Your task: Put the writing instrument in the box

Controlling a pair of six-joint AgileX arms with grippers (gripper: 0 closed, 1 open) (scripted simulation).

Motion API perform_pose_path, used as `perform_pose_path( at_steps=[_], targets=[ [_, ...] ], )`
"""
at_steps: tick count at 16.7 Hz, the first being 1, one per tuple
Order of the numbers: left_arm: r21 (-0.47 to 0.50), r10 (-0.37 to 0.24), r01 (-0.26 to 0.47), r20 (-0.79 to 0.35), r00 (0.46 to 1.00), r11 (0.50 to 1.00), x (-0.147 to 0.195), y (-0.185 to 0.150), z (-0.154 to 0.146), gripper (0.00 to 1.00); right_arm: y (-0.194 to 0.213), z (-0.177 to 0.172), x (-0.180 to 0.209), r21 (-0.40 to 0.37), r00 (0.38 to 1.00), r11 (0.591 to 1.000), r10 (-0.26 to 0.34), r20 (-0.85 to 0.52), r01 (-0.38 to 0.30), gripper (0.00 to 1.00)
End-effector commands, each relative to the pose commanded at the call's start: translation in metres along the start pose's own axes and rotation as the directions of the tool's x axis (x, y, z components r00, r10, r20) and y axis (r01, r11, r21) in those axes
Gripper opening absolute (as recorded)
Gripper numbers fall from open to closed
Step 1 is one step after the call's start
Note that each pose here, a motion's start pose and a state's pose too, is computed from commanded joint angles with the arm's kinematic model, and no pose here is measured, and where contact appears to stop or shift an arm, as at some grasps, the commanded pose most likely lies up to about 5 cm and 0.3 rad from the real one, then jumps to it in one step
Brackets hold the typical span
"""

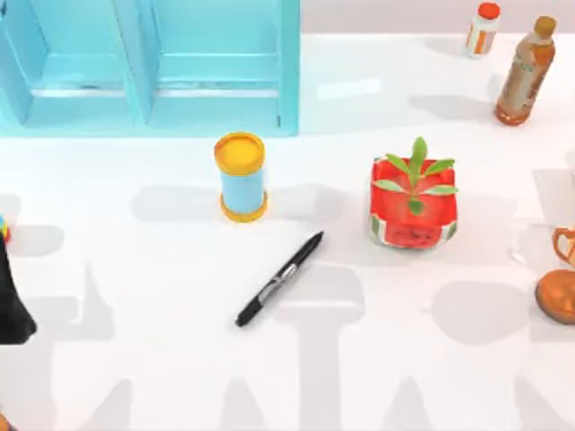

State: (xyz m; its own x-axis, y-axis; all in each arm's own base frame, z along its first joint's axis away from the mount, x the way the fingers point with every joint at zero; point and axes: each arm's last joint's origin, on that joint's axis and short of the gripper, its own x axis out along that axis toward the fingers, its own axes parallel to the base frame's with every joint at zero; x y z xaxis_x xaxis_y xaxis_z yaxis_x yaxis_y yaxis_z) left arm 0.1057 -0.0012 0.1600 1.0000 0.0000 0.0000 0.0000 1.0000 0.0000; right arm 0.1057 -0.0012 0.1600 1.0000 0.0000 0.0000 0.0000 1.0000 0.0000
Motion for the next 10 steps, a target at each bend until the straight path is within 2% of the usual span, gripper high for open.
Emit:
perform_pose_path(
  at_steps=[5,10],
  targets=[
    [0.000,0.000,0.000,0.000,1.000,1.000,0.000,0.000,0.000,1.00,0.002,0.004,0.002,0.028,0.998,0.999,0.021,-0.058,-0.020,1.00],
    [0.000,0.000,0.000,0.000,1.000,1.000,0.000,0.000,0.000,1.00,0.014,0.030,0.014,0.164,0.946,0.985,0.107,-0.305,-0.058,1.00]
  ],
)
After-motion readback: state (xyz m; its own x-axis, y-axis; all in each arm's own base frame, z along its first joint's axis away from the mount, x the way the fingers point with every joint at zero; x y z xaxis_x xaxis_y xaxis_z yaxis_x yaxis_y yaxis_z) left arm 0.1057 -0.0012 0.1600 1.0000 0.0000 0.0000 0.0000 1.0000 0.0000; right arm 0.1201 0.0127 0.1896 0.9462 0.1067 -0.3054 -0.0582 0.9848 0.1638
